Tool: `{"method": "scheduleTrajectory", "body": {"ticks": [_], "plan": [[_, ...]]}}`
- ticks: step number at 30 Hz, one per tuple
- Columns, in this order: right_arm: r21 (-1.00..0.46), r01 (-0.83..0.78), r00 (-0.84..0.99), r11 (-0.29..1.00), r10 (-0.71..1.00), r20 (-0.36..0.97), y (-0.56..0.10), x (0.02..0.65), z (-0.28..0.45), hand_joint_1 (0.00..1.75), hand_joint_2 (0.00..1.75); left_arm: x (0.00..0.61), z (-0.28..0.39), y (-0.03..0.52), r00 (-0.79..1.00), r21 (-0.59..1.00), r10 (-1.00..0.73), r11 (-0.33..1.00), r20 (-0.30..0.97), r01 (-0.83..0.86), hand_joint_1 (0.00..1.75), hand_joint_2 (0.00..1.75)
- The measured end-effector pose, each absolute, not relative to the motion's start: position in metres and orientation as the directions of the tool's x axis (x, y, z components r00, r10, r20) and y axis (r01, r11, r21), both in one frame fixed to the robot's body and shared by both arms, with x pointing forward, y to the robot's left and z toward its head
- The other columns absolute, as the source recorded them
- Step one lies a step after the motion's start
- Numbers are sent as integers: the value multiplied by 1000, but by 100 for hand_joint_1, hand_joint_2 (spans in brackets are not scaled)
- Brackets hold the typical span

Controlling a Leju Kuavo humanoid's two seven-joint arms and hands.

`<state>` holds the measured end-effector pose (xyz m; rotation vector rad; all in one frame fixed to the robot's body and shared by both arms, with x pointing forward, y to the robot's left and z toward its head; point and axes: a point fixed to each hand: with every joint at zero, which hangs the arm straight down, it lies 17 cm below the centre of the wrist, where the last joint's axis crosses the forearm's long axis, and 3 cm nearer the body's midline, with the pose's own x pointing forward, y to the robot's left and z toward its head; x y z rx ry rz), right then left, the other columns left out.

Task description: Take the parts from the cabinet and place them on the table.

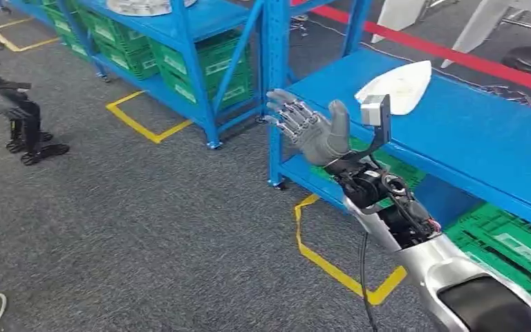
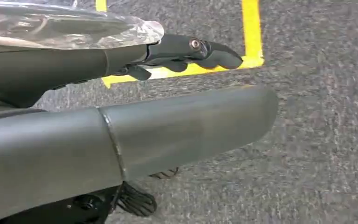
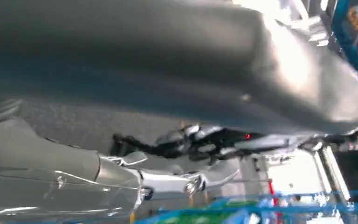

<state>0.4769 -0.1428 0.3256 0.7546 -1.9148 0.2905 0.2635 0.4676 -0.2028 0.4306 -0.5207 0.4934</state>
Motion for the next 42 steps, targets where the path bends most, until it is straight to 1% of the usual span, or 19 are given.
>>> {"method": "scheduleTrajectory", "body": {"ticks": [7, 42], "plan": [[122, -624, -293, 772, -376, 879, -141, 475, 327, 0, 0, 257, -205, 470, 762, 269, 332, 796, 556, -542, 0, 0], [99, -620, -316, 778, -363, 877, -143, 473, 332, 0, 0, 259, -203, 474, 759, 271, 329, 794, 562, -545, 0, 0]]}}
